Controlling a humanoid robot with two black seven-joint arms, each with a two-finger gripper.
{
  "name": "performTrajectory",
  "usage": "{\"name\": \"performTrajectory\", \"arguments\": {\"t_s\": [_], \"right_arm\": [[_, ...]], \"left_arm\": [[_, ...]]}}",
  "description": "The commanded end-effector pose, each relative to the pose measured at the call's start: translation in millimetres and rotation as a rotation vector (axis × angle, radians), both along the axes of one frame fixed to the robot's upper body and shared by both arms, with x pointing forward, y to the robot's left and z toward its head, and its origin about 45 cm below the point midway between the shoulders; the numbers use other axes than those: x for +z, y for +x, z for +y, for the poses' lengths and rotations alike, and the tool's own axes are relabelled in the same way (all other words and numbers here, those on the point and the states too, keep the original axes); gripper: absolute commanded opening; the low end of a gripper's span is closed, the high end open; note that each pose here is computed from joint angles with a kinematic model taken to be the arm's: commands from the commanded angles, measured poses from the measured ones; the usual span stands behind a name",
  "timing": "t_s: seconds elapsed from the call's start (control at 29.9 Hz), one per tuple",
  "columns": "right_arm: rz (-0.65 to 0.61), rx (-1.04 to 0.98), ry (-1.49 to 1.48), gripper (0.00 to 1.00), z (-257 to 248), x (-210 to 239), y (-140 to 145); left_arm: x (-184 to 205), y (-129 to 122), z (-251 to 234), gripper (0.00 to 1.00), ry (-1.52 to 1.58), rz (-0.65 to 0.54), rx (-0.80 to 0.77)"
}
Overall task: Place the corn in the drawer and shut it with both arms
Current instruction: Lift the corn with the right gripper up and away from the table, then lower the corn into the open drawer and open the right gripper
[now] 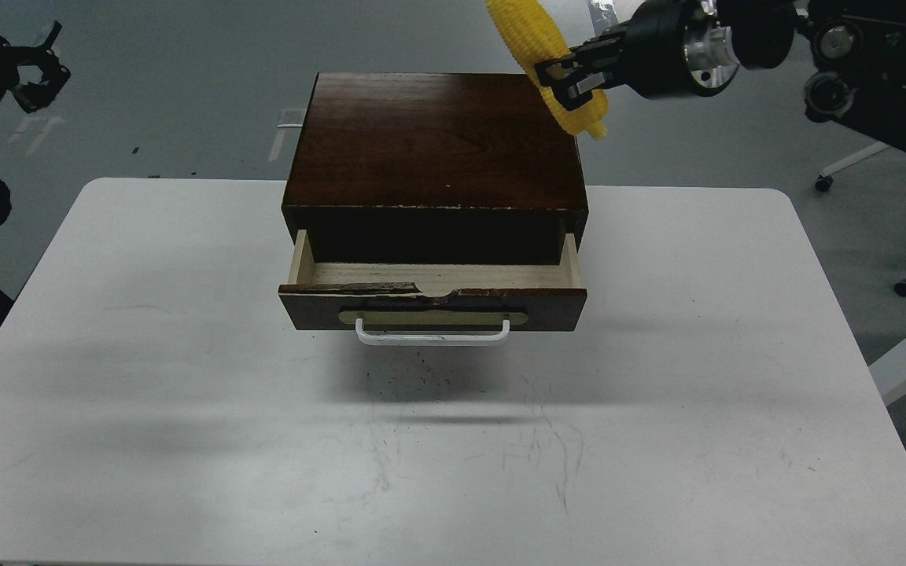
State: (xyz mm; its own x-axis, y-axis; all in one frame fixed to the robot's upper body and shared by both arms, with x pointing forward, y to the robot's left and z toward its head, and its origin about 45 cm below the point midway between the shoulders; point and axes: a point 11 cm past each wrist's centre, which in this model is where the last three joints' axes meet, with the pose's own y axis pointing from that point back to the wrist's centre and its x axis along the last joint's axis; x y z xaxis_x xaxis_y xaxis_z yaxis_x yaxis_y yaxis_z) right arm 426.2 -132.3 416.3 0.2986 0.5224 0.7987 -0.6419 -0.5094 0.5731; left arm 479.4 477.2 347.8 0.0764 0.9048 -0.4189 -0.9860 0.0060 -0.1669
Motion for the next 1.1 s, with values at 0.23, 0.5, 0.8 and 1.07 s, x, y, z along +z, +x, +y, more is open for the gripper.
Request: {"name": "performTrajectory", "arguments": {"t_s": [0.23,0.5,0.8,1.07], "right_arm": [[-0.123,0.331,-0.319,0.01,39,-58,-58],[-0.136,0.430,-0.453,0.01,49,-97,-68],[-0.143,0.462,-0.482,0.16,53,-118,-71],[-0.154,0.460,-0.480,0.53,57,-114,-68]], "left_arm": [[-2,-1,0,0.98,-0.001,0.001,0.001],[-1,-1,0,0.98,-0.001,0.000,0.001],[-4,-2,2,0.98,-0.002,0.003,0.005],[-6,-3,2,0.98,-0.002,0.004,0.009]]}}
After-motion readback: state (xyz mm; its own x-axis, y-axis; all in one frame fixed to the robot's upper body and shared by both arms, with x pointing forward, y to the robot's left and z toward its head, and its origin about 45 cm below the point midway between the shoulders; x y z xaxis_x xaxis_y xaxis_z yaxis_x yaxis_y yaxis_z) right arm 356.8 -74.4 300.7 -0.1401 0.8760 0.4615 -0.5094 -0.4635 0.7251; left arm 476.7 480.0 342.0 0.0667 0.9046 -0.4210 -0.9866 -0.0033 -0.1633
